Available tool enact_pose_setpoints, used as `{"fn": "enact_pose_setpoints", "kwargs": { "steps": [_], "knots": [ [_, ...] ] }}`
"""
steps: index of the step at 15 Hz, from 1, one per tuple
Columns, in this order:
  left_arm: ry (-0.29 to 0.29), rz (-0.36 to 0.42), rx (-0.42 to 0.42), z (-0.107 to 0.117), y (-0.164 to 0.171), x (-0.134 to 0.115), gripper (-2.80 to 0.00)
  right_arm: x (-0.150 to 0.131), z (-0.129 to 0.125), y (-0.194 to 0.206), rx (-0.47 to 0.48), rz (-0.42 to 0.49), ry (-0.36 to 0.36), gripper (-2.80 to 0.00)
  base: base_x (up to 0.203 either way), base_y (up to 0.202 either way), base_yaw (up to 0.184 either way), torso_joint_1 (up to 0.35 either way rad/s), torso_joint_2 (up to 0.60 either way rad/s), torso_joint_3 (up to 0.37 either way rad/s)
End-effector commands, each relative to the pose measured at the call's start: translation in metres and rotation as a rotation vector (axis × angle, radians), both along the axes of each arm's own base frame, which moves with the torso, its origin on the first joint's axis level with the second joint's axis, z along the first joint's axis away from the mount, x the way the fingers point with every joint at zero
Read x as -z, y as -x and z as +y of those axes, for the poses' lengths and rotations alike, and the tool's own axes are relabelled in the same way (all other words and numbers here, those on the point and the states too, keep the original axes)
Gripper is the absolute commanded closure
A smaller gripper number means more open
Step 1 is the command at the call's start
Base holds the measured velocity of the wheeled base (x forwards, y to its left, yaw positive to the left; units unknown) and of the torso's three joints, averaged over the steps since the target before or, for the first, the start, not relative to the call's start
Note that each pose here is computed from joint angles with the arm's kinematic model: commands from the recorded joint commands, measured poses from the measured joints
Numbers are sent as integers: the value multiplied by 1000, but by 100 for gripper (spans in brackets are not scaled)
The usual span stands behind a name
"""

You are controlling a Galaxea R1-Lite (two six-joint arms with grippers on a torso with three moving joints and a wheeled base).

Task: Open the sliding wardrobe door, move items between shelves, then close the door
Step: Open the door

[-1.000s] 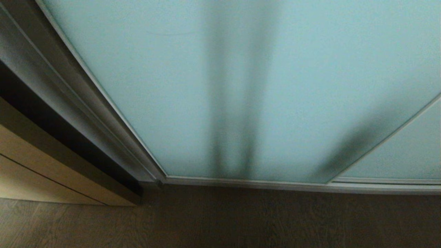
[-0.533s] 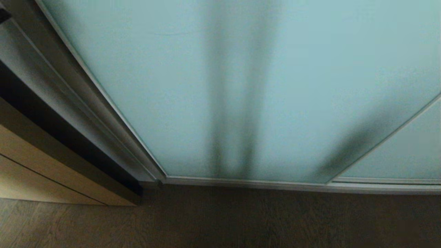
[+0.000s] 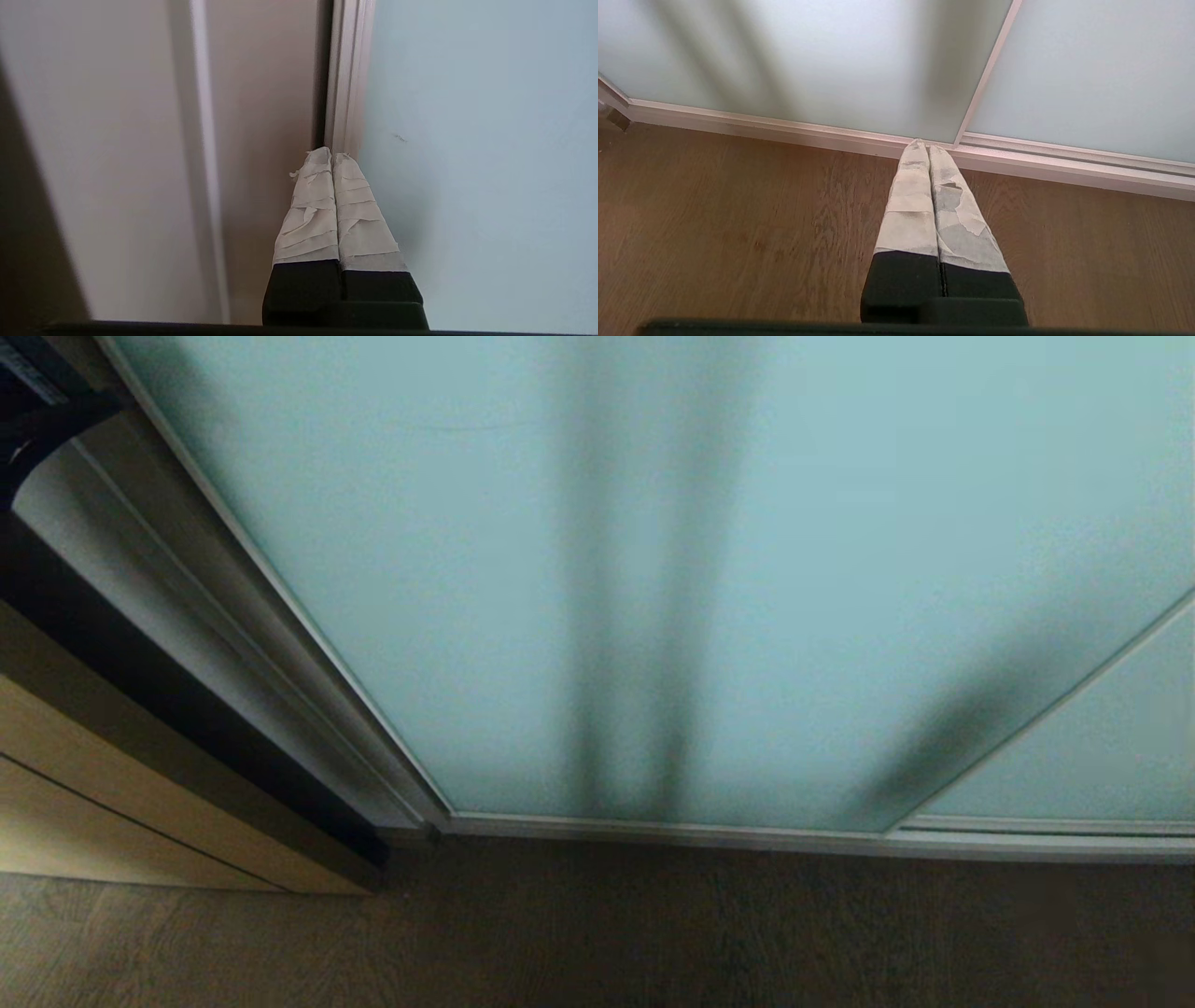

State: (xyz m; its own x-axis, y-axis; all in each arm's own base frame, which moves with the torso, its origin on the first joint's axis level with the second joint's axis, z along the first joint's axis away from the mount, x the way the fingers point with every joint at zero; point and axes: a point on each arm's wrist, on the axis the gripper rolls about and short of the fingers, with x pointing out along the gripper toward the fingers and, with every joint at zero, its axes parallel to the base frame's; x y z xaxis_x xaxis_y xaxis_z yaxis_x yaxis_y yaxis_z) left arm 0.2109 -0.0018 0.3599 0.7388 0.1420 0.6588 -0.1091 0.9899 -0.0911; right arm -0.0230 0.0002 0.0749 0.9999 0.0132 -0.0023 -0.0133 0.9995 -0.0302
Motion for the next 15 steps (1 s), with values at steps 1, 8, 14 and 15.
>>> {"fn": "enact_pose_setpoints", "kwargs": {
  "steps": [1,8,14,15],
  "knots": [
    [-1,3,0,0,-9,-1,0,0,0,0,-1,2,0,0,0,0,0,0,0,0],
    [0,30,2,-1,-38,5,0,0,0,0,-1,1,0,0,0,0,0,0,0,0],
    [-5,17,74,-20,-36,1,0,0,0,0,-1,1,0,0,0,0,0,0,0,0],
    [-5,17,92,-26,-35,1,0,0,0,0,-1,2,0,0,0,0,0,0,0,0]
  ]
}}
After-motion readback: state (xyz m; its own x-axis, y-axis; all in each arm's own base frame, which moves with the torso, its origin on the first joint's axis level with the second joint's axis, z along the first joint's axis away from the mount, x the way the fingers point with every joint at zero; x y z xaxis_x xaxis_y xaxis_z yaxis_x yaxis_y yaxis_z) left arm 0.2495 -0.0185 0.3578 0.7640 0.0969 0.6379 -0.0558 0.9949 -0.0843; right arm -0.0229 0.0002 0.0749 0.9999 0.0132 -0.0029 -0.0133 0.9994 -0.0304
